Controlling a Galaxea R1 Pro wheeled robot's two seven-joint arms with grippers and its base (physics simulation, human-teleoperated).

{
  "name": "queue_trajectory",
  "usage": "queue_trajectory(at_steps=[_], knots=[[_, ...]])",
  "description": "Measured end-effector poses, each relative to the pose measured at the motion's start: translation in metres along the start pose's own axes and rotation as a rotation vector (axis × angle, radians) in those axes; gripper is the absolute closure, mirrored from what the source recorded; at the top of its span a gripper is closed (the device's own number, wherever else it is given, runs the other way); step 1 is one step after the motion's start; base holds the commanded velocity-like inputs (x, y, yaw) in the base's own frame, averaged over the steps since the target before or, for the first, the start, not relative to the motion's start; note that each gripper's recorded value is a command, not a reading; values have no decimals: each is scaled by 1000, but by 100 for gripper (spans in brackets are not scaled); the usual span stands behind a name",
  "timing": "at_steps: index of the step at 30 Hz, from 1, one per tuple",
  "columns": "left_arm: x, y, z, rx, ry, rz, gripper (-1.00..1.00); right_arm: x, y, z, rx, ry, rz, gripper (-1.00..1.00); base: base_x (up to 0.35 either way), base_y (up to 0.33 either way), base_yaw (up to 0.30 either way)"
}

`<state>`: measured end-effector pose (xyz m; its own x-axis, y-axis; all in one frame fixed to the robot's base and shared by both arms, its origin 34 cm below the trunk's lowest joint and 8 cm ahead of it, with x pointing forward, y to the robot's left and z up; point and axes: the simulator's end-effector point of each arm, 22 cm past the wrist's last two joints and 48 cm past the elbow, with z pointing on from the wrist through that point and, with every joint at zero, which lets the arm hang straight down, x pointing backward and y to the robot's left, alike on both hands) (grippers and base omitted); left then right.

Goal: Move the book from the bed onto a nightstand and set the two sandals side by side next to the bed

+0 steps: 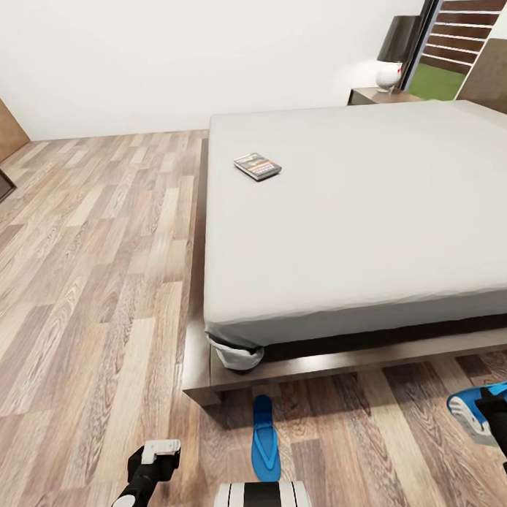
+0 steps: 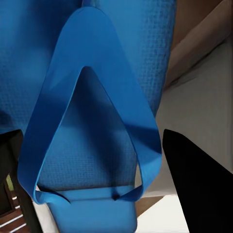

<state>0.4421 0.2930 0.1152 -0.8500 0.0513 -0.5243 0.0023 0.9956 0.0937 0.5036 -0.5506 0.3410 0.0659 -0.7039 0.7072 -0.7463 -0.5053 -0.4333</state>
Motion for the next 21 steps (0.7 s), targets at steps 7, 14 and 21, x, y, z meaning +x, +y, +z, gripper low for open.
queue_trajectory(at_steps=[7, 14, 21], knots=[[0, 0, 0, 0, -1, -1, -100, 8, -5, 0, 11, 15, 5, 100, 0, 0, 0], [0, 0, 0, -1, -1, -2, -100, 7, -7, 0, 16, 13, 12, 100, 0, 0, 0], [0, 0, 0, -1, 0, -2, -100, 3, -15, 0, 46, 4, 16, 100, 0, 0, 0]])
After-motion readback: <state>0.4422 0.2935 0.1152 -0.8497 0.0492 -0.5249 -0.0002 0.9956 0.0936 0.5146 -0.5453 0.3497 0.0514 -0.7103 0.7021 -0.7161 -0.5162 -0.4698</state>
